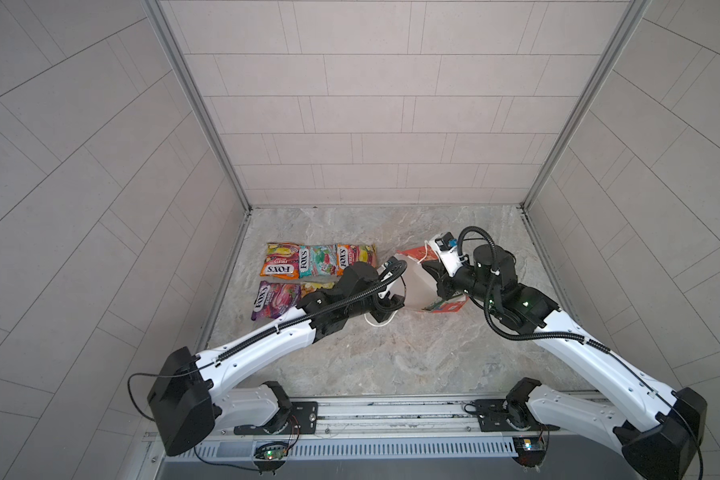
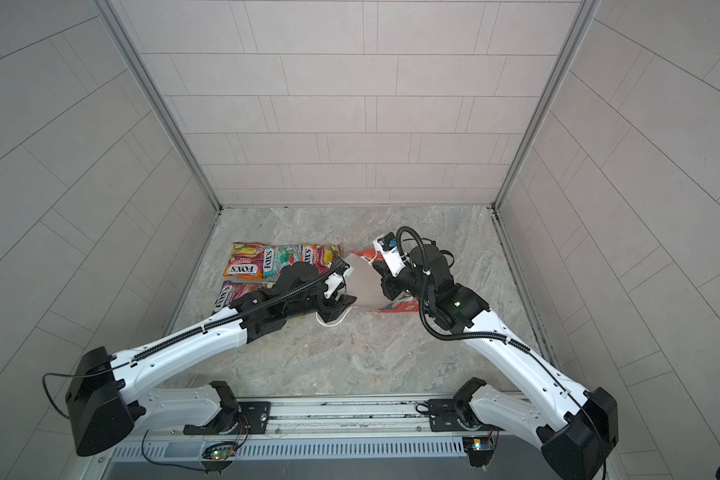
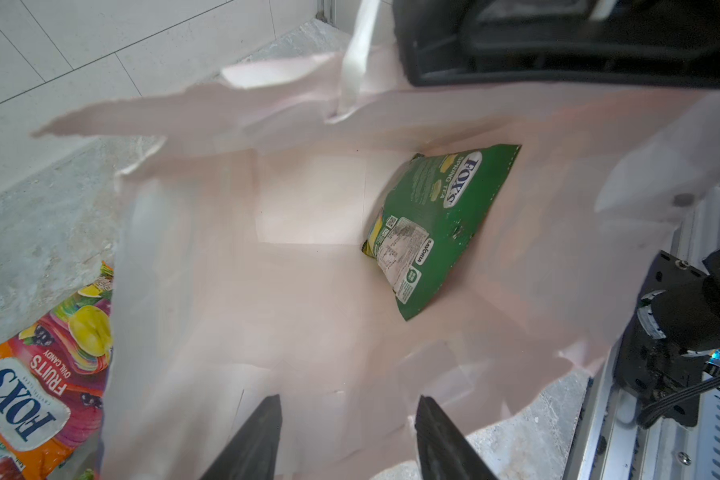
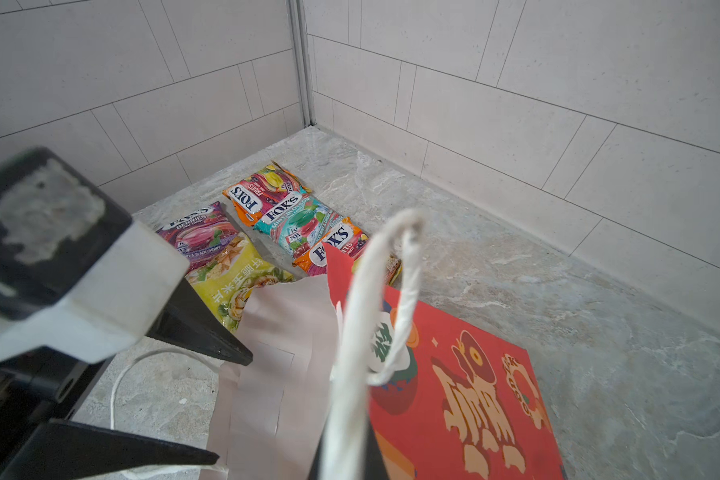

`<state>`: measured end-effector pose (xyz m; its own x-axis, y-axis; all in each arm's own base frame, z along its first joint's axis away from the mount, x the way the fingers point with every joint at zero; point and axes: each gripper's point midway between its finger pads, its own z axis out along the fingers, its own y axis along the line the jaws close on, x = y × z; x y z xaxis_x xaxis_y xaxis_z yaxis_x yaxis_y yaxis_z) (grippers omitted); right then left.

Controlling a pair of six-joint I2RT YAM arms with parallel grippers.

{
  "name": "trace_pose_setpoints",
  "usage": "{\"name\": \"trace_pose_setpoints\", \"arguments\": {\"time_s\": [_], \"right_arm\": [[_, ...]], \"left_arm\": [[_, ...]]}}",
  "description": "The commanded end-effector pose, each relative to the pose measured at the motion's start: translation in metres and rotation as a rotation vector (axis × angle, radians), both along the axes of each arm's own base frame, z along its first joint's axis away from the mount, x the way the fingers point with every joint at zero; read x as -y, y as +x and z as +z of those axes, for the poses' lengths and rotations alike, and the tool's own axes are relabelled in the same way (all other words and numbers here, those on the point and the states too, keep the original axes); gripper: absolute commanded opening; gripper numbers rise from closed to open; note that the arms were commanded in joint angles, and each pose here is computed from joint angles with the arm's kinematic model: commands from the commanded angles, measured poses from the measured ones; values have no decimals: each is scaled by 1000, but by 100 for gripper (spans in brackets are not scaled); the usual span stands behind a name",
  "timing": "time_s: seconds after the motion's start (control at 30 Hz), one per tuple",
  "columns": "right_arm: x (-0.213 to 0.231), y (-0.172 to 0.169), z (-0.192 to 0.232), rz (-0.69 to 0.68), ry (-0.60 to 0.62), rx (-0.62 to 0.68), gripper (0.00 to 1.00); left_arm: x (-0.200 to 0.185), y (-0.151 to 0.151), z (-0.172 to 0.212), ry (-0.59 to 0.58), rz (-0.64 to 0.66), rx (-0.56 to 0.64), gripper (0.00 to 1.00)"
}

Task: Take the snacks out of the paper bag
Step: 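Move the left gripper toward the bag opening held by the right gripper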

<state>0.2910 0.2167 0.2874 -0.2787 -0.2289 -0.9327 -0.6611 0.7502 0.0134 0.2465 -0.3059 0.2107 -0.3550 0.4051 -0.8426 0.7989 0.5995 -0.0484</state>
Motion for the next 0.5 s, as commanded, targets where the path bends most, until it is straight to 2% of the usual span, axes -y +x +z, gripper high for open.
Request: {"name": "trace_pose_setpoints", "arguments": {"time_s": [0.0,0.13,0.3,0.47], "right_arm": [[4,6,9,-52,39,20,0],[-11,5,22,8,126,17,0],[-14,13,28,-31,216,3,1],[-16,19,28,-54,254,-25,0]], "left_arm": [[17,1,19,-65,-46,51,57],[28,2,6,-62,-65,18,56],[44,-2,-17,-43,-92,-20,54],[58,-8,-32,-53,-117,-60,54]]}}
